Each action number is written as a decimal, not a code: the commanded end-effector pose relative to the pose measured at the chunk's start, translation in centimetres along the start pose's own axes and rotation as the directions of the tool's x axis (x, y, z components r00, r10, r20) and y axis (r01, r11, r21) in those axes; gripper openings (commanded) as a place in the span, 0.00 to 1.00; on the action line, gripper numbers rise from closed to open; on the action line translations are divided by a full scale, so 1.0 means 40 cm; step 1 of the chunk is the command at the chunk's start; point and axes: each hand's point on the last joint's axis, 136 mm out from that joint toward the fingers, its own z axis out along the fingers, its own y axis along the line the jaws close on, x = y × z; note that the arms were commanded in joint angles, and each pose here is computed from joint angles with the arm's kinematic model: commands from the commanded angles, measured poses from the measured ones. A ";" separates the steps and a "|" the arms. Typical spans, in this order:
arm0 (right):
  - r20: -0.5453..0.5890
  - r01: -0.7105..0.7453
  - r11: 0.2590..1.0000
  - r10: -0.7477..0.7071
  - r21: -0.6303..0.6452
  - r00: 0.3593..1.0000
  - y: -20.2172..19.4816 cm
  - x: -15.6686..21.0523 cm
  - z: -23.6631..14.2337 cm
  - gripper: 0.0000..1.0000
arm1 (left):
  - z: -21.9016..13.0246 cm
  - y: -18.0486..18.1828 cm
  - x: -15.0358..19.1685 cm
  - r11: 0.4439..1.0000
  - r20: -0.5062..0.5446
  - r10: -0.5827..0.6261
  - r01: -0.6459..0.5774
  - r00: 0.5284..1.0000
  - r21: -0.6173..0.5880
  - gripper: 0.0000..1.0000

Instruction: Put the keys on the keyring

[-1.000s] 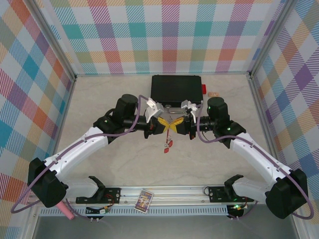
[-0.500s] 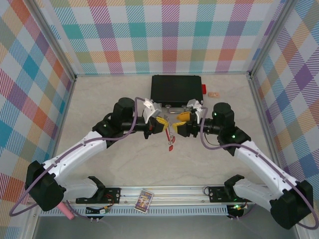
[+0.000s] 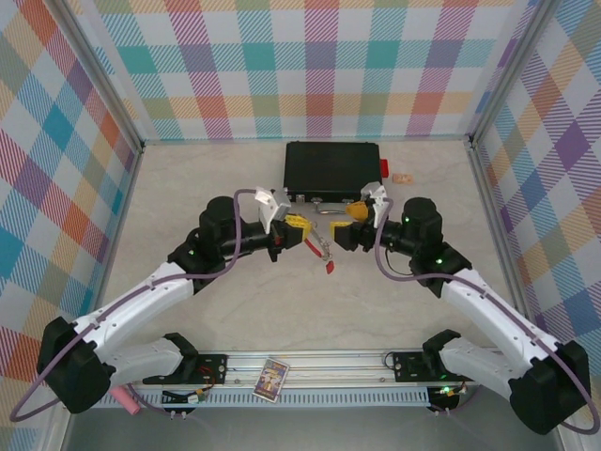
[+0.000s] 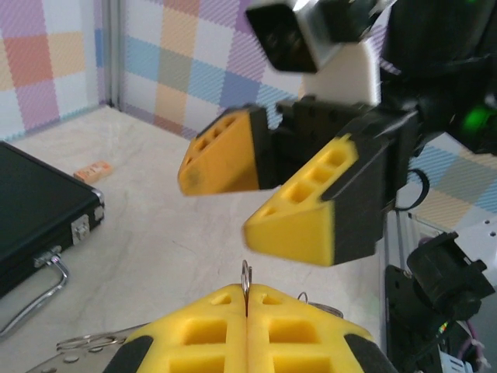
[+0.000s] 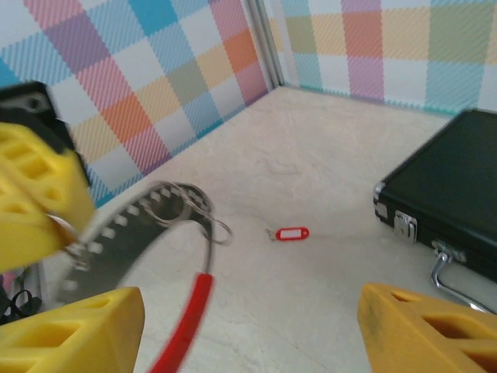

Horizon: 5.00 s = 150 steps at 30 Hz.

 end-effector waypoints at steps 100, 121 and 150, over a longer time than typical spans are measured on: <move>0.064 0.003 0.886 0.030 -0.464 0.998 0.177 -0.101 -0.006 0.24 | -0.006 -0.055 -0.069 0.992 0.089 -0.045 0.034 0.995 0.122 0.00; -0.161 -0.303 0.952 0.295 -0.032 0.942 -0.096 0.116 0.276 0.45 | -0.209 0.085 -0.097 0.907 0.226 0.060 0.042 0.972 -0.420 0.00; -0.472 -0.272 0.892 0.427 0.362 0.772 -0.088 0.426 0.762 0.40 | -0.477 0.060 -0.111 0.772 0.353 0.124 0.134 0.927 -0.622 0.00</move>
